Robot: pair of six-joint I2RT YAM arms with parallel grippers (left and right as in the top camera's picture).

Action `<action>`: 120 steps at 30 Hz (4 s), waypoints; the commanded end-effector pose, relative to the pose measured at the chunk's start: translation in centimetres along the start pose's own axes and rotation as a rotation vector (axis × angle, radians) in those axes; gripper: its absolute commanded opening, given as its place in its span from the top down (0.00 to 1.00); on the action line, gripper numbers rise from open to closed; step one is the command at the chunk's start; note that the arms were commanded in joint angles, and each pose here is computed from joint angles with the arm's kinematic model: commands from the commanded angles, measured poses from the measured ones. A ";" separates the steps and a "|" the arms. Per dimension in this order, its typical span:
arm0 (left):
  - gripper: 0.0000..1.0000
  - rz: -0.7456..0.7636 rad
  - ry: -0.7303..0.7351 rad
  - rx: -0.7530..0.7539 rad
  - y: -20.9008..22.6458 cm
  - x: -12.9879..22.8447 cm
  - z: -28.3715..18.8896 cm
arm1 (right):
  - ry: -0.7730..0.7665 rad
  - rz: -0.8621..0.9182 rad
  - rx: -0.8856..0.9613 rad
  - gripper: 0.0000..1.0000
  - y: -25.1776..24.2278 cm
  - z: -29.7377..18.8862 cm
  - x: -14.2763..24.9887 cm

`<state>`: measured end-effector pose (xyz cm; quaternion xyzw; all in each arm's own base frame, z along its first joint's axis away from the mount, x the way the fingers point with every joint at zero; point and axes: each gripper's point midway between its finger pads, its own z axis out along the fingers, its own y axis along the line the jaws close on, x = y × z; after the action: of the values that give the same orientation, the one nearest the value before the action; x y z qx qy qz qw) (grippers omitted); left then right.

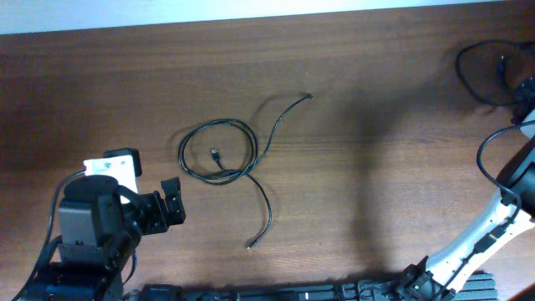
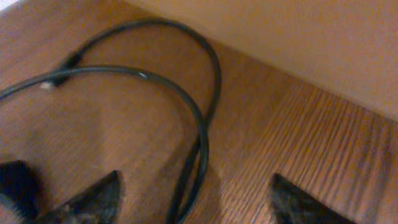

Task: Untangle cables

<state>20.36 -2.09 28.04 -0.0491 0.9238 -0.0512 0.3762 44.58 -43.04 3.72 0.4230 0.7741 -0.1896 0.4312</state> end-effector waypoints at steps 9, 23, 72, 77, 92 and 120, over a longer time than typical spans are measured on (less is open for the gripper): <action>0.01 0.018 -0.012 -0.013 0.2 -0.3 -0.2 | 0.167 -0.086 -0.221 0.96 8.6 0.3 7.6; 0.01 0.018 -0.011 -0.013 0.2 -0.3 -0.2 | 0.026 -0.091 -0.111 0.01 8.8 -5.2 -1.2; 0.01 -0.074 -0.213 -0.288 5.1 -4.7 -1.2 | 1.049 -0.474 -1.390 0.06 44.0 -67.8 43.1; 0.01 -0.154 -0.221 -0.383 7.8 -4.6 -1.8 | 1.019 -0.424 -1.334 0.07 44.9 -66.0 44.9; 0.01 -0.167 -0.214 -0.399 8.3 -4.4 -1.9 | 1.062 -0.238 -1.325 0.28 46.8 -66.1 47.7; 0.01 -0.372 0.478 0.289 -3.5 0.2 15.2 | 0.780 -0.764 -1.695 0.96 36.8 -67.2 23.2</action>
<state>30.53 -4.10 18.85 -0.1466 0.9524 -0.1880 0.1899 35.17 33.65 21.88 -0.2372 0.8445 0.4416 0.1883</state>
